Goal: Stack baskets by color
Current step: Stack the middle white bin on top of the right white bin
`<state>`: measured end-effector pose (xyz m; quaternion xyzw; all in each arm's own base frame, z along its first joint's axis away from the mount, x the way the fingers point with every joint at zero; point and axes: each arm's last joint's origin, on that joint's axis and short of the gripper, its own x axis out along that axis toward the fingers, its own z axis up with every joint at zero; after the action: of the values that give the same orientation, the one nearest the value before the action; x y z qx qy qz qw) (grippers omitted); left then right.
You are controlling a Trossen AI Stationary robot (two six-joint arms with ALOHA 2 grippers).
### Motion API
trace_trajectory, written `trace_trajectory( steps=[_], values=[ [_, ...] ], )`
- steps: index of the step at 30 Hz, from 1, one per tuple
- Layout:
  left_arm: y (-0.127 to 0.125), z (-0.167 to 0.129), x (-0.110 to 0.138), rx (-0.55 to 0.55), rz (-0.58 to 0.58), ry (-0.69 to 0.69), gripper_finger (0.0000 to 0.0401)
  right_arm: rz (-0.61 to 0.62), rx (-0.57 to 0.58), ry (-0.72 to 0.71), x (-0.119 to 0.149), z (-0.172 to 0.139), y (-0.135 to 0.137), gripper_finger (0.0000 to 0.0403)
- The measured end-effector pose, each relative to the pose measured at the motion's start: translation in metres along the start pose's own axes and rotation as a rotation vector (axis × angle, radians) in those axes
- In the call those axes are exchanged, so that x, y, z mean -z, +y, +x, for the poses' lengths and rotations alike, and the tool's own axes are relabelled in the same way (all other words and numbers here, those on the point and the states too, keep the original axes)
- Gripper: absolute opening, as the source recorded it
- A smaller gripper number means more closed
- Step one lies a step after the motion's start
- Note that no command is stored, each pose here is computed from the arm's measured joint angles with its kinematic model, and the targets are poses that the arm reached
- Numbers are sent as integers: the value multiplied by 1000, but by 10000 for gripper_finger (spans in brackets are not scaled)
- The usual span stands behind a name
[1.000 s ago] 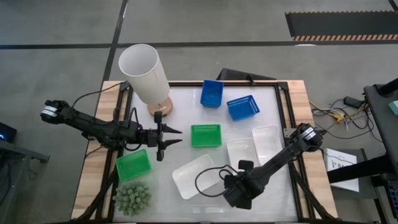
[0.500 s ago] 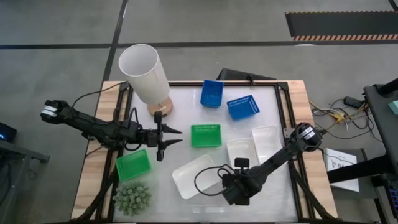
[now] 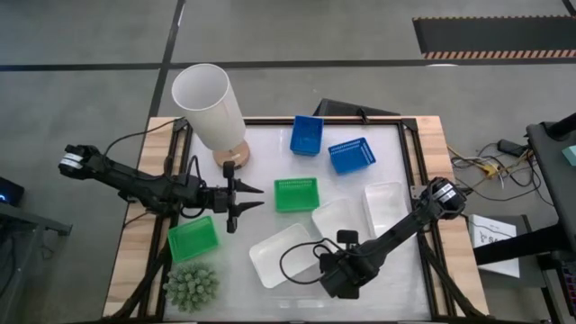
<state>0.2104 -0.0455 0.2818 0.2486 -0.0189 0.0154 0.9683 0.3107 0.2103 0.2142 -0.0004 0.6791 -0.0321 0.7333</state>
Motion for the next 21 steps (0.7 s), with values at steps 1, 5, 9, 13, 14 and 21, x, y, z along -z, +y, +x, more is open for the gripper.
trace_trajectory(
  steps=[1, 5, 9, 13, 14, 21],
  values=[
    [0, 0, 0, 0, 0, 0, 116, 2, -4, -5, -1, -2, 0, 10],
    [0, 0, 0, 0, 0, 0, 116, 60, 11, 18, 0, -15, -2, 9],
    [0, 0, 0, 0, 7, 0, 116, 117, 52, 59, 2, -36, -6, 9],
    [0, 0, 0, 0, 18, 0, 116, 159, 95, 43, 2, -62, -10, 9],
    [0, 0, 0, 0, 20, 0, 116, 166, 105, 40, 2, -69, -11, 9],
    [0, 0, 0, 0, 26, -1, 116, 229, 78, -88, 5, -113, -21, 9]
  ],
)
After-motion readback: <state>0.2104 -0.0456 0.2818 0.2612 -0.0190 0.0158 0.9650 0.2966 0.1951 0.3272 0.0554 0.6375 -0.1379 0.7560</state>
